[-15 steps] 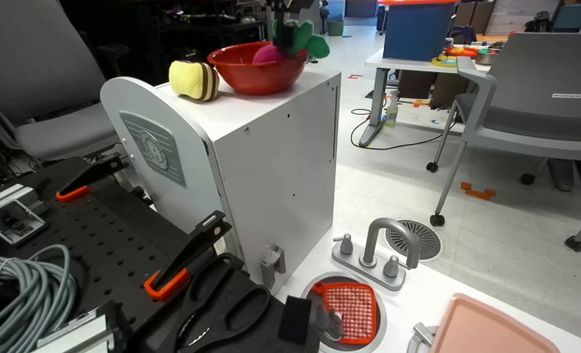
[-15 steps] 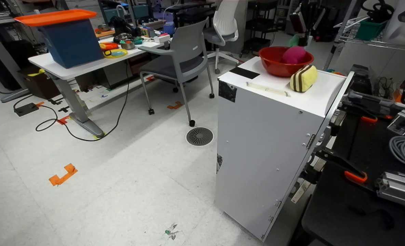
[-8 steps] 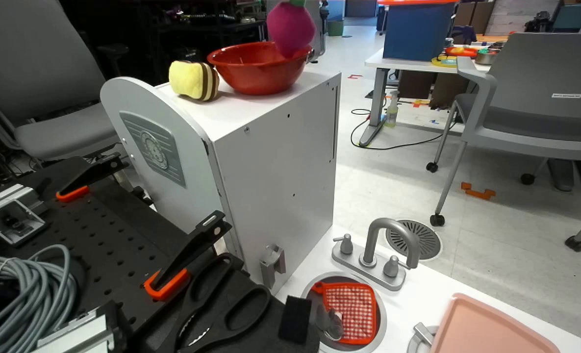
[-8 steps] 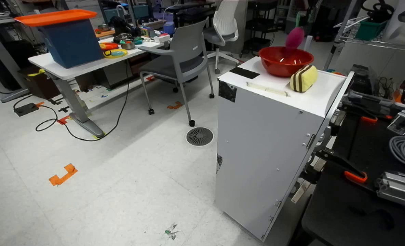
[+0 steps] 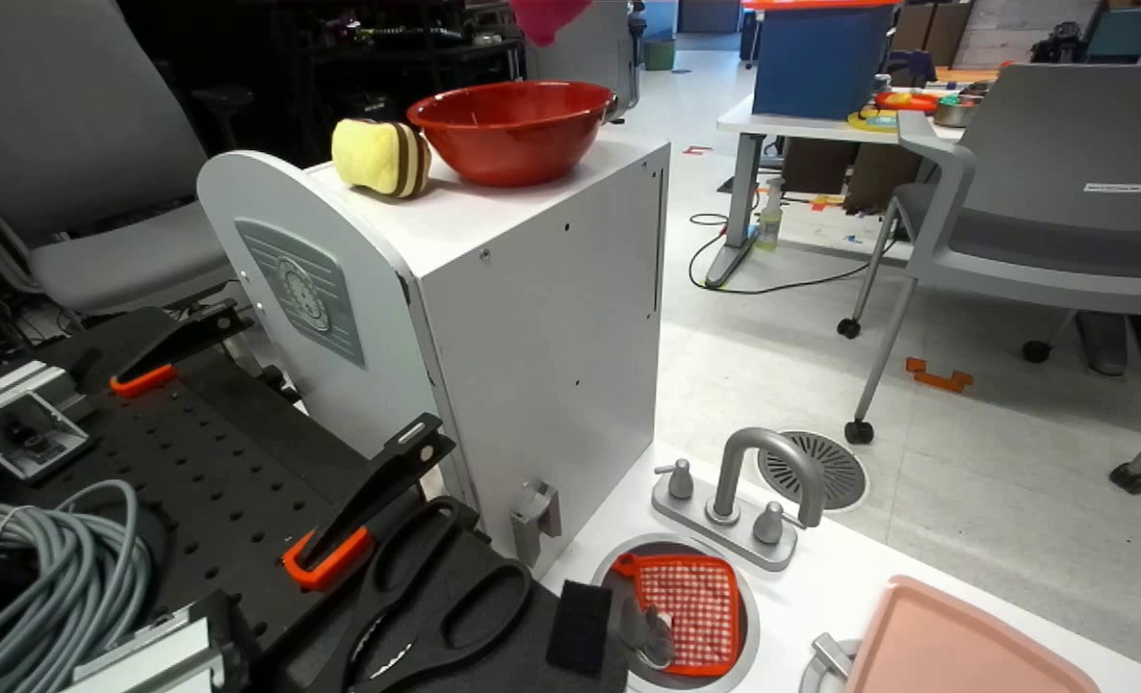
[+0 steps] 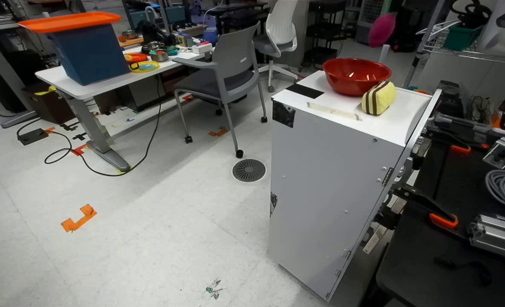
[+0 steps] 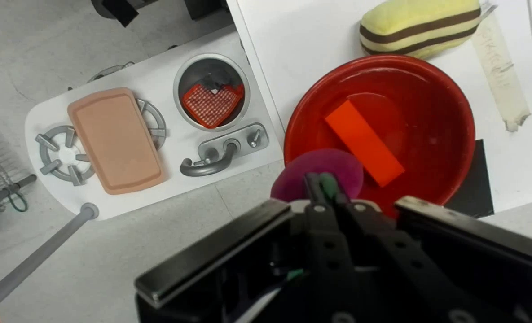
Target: Remove the purple toy from the bowl and put it in the sink
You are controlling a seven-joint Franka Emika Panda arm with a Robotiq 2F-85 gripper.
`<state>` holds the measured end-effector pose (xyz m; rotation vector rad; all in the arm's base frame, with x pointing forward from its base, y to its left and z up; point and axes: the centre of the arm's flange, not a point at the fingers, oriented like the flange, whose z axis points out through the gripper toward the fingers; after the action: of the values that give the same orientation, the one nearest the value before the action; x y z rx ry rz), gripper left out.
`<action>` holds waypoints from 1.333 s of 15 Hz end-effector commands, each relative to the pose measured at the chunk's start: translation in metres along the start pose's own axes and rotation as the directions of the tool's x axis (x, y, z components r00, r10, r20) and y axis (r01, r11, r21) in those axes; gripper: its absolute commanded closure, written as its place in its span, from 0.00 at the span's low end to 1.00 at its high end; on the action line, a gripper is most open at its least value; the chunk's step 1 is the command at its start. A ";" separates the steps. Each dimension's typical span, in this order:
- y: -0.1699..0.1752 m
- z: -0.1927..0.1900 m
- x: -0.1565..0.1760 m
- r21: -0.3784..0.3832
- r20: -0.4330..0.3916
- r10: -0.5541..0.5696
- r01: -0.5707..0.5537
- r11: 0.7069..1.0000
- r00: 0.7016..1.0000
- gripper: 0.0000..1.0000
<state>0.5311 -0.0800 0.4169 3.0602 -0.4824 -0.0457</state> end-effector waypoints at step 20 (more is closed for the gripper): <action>0.150 0.007 -0.035 0.018 0.068 0.392 -0.394 0.919 0.918 0.99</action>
<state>0.4486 -0.2015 0.4098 2.9432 -1.0554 -0.1030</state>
